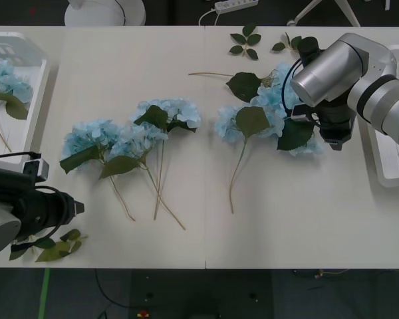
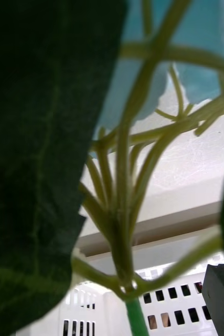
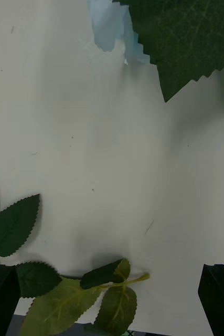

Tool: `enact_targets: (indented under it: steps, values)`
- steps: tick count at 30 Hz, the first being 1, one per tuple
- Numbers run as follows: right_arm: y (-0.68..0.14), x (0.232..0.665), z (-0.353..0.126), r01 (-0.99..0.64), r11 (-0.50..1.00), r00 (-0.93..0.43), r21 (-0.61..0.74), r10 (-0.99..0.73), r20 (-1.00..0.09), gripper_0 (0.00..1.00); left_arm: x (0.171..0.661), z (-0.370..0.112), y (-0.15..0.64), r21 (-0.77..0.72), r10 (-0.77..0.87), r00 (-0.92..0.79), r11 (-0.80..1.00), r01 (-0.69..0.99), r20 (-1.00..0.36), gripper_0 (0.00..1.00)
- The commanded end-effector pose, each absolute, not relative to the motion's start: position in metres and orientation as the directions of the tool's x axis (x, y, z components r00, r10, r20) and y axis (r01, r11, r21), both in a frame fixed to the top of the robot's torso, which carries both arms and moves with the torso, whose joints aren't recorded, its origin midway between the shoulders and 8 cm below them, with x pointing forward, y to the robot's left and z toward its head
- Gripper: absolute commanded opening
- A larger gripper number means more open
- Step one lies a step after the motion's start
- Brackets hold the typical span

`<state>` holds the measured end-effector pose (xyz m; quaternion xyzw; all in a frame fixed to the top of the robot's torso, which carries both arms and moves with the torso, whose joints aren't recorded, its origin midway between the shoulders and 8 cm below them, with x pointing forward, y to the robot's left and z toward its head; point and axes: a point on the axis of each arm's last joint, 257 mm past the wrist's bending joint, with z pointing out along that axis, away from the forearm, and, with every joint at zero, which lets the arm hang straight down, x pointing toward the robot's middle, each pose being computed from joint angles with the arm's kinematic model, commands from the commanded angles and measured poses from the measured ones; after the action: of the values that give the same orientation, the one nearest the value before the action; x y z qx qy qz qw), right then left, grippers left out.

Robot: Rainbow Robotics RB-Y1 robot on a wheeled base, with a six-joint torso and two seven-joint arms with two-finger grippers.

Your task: Place the red flowers into the right box and the blue flowers into the left box. If a person shows an open palm, hand one flower to the person first, then continue sorting.

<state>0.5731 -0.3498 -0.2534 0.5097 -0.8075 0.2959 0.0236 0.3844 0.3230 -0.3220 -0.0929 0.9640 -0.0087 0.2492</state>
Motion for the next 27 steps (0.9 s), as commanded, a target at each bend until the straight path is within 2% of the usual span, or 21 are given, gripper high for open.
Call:
enact_targets:
  steps: [1, 2, 3, 5, 6, 16, 22, 27]
  values:
    - [-0.331, 0.593, -0.229, -0.839, 0.238, -0.437, -0.489, -0.831, 0.344, 0.5, 0.427, -0.309, 0.307, -0.101, -0.247, -0.831, 0.968, -0.228, -0.499, 1.0]
    - [-0.333, 0.592, -0.23, -0.839, 0.242, -0.44, -0.488, -0.829, 0.346, 0.34, 0.432, -0.311, 0.302, -0.113, -0.257, -0.833, 0.966, -0.231, -0.491, 1.0]
    - [-0.333, 0.592, -0.23, -0.839, 0.242, -0.44, -0.488, -0.828, 0.347, 0.28, 0.434, -0.313, 0.301, -0.115, -0.26, -0.834, 0.966, -0.233, -0.486, 1.0]
    - [-0.334, 0.591, -0.23, -0.839, 0.245, -0.443, -0.486, -0.827, 0.347, 0.03, 0.446, -0.315, 0.293, -0.125, -0.264, -0.835, 0.964, -0.233, -0.482, 1.0]
    - [-0.334, 0.591, -0.231, -0.839, 0.244, -0.442, -0.486, -0.827, 0.348, 0.0, 0.45, -0.316, 0.291, -0.125, -0.268, -0.835, 0.963, -0.237, -0.48, 1.0]
    - [-0.342, 0.591, -0.227, -0.842, 0.248, -0.439, -0.479, -0.832, 0.34, 0.0, 0.494, -0.322, 0.248, -0.139, -0.26, -0.841, 0.966, -0.219, -0.474, 1.0]
    - [-0.347, 0.592, -0.206, -0.842, 0.269, -0.421, -0.467, -0.87, 0.257, 0.0, 0.51, -0.327, 0.233, -0.134, -0.254, -0.841, 0.967, -0.216, -0.479, 1.0]
    - [-0.345, 0.589, -0.185, -0.84, 0.311, -0.409, -0.445, -0.901, 0.143, 0.0, 0.513, -0.34, 0.236, -0.099, -0.247, -0.851, 0.969, -0.228, -0.462, 1.0]
